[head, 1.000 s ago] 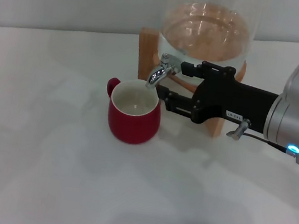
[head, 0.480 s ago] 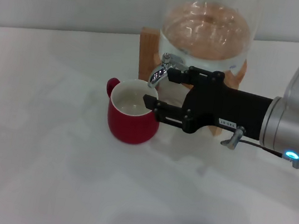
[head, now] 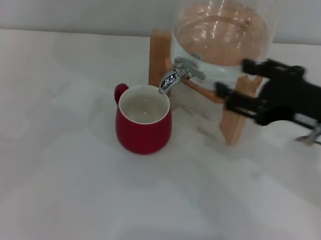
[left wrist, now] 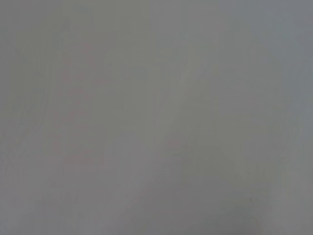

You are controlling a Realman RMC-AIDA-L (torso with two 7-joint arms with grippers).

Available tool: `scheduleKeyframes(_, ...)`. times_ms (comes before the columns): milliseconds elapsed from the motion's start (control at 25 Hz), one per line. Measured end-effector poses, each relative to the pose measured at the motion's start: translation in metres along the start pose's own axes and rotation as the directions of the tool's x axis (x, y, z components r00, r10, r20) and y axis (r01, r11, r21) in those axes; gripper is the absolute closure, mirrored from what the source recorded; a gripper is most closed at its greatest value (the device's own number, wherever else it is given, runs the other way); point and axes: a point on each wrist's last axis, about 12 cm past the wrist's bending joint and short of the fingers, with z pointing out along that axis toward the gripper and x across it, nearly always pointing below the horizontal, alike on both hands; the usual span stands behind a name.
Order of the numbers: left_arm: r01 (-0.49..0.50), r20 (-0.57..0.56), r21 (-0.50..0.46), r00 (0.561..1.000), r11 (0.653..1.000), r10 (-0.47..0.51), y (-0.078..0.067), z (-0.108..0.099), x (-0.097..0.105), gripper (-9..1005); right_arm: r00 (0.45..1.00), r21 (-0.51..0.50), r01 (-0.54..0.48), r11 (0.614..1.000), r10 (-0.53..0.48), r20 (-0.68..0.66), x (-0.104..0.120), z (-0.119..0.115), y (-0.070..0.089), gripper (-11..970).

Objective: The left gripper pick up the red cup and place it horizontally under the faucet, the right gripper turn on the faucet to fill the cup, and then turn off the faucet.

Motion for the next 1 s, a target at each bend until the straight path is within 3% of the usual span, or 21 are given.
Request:
scheduleKeyframes(440,0.001,0.002,0.010,1.000,1.000,-0.001,0.000,0.005,-0.002,238,0.997,0.232,-0.073,0.970,0.069,0.026,0.009,-0.062,-0.050,240)
scheduleKeyframes(560,-0.010,0.001,0.008,1.000,1.000,0.010,-0.001,0.001,-0.001,238,0.993,0.262,-0.109,0.959,0.096,0.063,0.014,-0.076,-0.066,240)
scheduleKeyframes(600,-0.012,0.001,0.008,1.000,1.000,0.012,-0.001,0.000,0.000,238,0.987,0.276,-0.146,0.950,0.122,0.103,0.019,-0.088,-0.078,240)
scheduleKeyframes(640,-0.012,0.000,0.007,1.000,1.000,0.012,-0.001,-0.001,0.000,238,0.987,0.276,-0.146,0.950,0.122,0.103,0.019,-0.088,-0.078,240)
scheduleKeyframes(880,-0.015,-0.012,0.005,1.000,1.000,0.015,-0.002,-0.010,0.004,238,0.952,0.332,-0.269,0.904,0.198,0.234,0.043,-0.118,-0.113,240)
scheduleKeyframes(1000,0.037,-0.024,-0.018,0.999,0.999,-0.038,0.000,-0.016,0.009,238,0.932,0.348,-0.317,0.882,0.223,0.285,0.054,-0.128,-0.123,240)
